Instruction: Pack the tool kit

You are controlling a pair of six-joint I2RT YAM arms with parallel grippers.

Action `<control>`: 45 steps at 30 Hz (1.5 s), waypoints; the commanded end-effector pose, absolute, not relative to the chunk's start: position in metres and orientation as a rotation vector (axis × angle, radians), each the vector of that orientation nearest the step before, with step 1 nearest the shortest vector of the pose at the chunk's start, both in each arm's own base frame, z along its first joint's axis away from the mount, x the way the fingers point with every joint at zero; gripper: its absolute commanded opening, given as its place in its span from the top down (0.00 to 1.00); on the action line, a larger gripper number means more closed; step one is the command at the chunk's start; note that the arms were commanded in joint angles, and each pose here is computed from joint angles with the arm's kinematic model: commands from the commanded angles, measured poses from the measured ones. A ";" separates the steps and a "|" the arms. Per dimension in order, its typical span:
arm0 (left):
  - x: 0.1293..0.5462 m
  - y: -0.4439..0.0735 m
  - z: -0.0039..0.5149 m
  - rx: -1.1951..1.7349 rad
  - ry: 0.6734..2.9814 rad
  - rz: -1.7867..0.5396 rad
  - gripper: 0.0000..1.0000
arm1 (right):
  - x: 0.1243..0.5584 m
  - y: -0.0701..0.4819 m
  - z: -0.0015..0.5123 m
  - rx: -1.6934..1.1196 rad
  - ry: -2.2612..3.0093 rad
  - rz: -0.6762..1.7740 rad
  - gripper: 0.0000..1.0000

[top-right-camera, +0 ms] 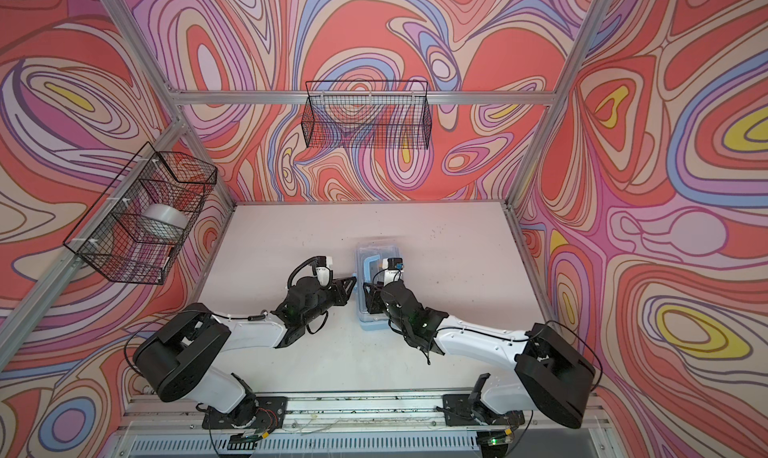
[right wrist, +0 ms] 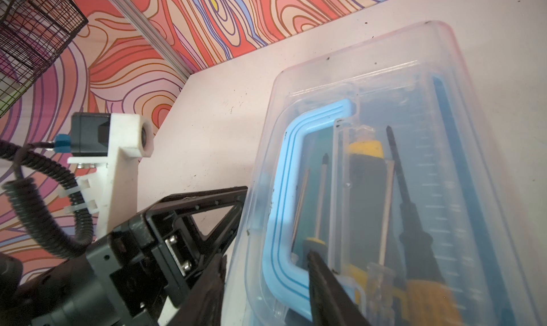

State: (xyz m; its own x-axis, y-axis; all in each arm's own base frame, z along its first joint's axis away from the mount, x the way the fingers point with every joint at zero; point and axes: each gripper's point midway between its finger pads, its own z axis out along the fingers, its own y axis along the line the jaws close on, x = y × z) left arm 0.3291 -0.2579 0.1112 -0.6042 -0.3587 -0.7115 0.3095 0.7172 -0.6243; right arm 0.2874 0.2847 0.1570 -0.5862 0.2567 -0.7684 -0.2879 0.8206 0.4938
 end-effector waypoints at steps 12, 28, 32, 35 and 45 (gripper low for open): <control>0.328 -0.279 0.112 -0.026 2.002 -1.071 0.74 | 0.268 0.261 0.094 -0.061 2.276 0.576 0.53; 0.326 -0.281 0.110 -0.029 2.003 -1.096 0.74 | 0.279 0.197 0.166 0.080 2.202 0.400 0.32; 0.326 -0.280 0.112 -0.024 2.004 -1.091 0.74 | 0.278 0.184 0.157 0.087 2.230 0.403 0.30; 0.326 -0.280 0.111 -0.022 2.008 -1.090 0.74 | 0.279 0.186 0.151 0.076 2.231 0.487 0.30; 0.323 -0.280 0.111 -0.028 1.995 -1.123 0.74 | 0.288 0.187 0.149 0.016 2.171 0.564 0.31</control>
State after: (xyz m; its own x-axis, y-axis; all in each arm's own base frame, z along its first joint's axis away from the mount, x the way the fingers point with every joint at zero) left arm 0.3273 -0.2699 0.1018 -0.6537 -0.3852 -0.6514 0.3063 0.6525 -0.6932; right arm 0.2846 0.1799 0.1416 -0.6451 0.2175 -0.7325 -0.1237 0.9163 0.3810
